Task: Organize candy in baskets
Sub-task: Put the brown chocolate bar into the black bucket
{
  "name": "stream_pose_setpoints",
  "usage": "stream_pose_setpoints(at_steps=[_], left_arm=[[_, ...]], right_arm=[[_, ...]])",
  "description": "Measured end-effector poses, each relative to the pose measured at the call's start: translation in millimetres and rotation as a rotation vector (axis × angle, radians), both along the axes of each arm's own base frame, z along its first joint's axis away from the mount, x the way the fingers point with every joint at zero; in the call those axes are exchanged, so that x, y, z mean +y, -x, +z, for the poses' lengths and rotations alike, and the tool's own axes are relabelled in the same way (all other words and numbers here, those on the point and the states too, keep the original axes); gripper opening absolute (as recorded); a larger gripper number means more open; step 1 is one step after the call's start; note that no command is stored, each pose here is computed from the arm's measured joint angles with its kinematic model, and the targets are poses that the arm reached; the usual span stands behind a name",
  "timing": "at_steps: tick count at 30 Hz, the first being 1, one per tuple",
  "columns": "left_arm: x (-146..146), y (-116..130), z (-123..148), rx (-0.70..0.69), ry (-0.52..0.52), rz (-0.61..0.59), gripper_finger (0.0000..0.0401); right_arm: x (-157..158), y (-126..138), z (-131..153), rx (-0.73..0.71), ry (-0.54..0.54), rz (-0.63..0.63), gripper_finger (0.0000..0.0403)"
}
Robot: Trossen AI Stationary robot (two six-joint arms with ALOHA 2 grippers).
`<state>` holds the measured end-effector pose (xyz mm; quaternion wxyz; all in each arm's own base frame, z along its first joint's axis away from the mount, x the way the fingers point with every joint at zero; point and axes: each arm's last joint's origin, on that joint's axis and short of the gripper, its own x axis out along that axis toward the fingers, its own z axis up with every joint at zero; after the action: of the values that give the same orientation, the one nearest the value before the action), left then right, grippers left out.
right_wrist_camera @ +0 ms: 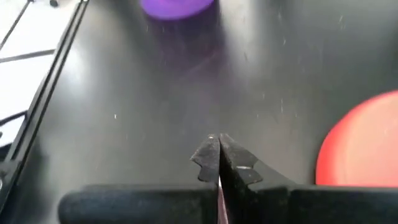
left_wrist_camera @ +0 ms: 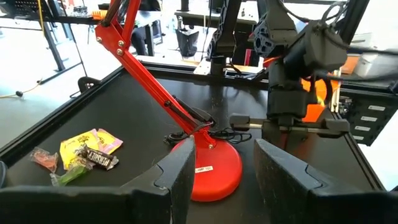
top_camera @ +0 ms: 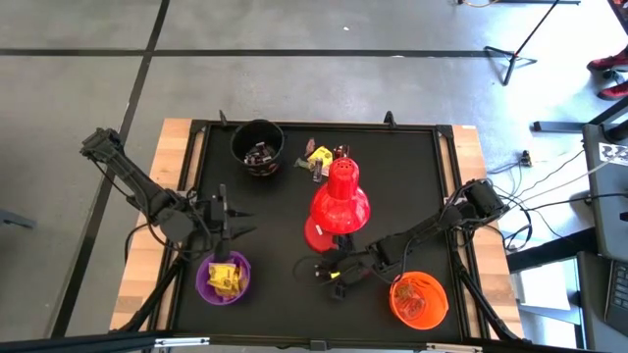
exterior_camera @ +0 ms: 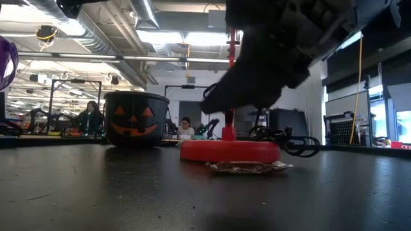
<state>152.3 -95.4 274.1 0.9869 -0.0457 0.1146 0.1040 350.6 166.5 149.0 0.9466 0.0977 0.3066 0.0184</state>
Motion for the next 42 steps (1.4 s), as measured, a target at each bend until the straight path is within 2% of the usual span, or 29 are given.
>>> stream_pose_setpoints(at_steps=[7, 14, 18, 25, 30, 33, 36, 42], left_arm=[[-4, -5, -6, 0.023, -0.011, 0.01, 0.0152], [-6, -7, -9, 0.036, -0.005, 0.016, 0.0152], [-6, -7, -9, 0.035, -0.004, 0.016, 0.0152], [-6, -7, -9, 0.036, -0.004, 0.016, 0.0152], [-6, -7, -9, 0.036, -0.004, 0.016, 0.0152], [-6, -7, -9, 0.036, -0.004, 0.016, 0.0152], [-6, -7, -9, 0.036, -0.004, 0.016, 0.0152], [-6, -7, -9, 0.036, -0.005, 0.016, 0.0152]], right_arm=[[-2, -6, 7, -0.101, 0.044, -0.028, 0.0001], [-6, -3, 1, -0.015, 0.017, -0.015, 0.0023], [-8, 6, -10, 0.143, -0.002, -0.027, 0.0078], [-3, 11, -13, 0.191, -0.019, -0.011, 0.0201], [-7, 18, -20, 0.295, -0.019, -0.055, 0.025], [-8, 20, -24, 0.333, -0.02, -0.081, 0.0255], [-8, 20, -30, 0.351, -0.003, -0.09, 0.0243], [-8, 20, -41, 0.384, 0.016, -0.094, 0.0167]])
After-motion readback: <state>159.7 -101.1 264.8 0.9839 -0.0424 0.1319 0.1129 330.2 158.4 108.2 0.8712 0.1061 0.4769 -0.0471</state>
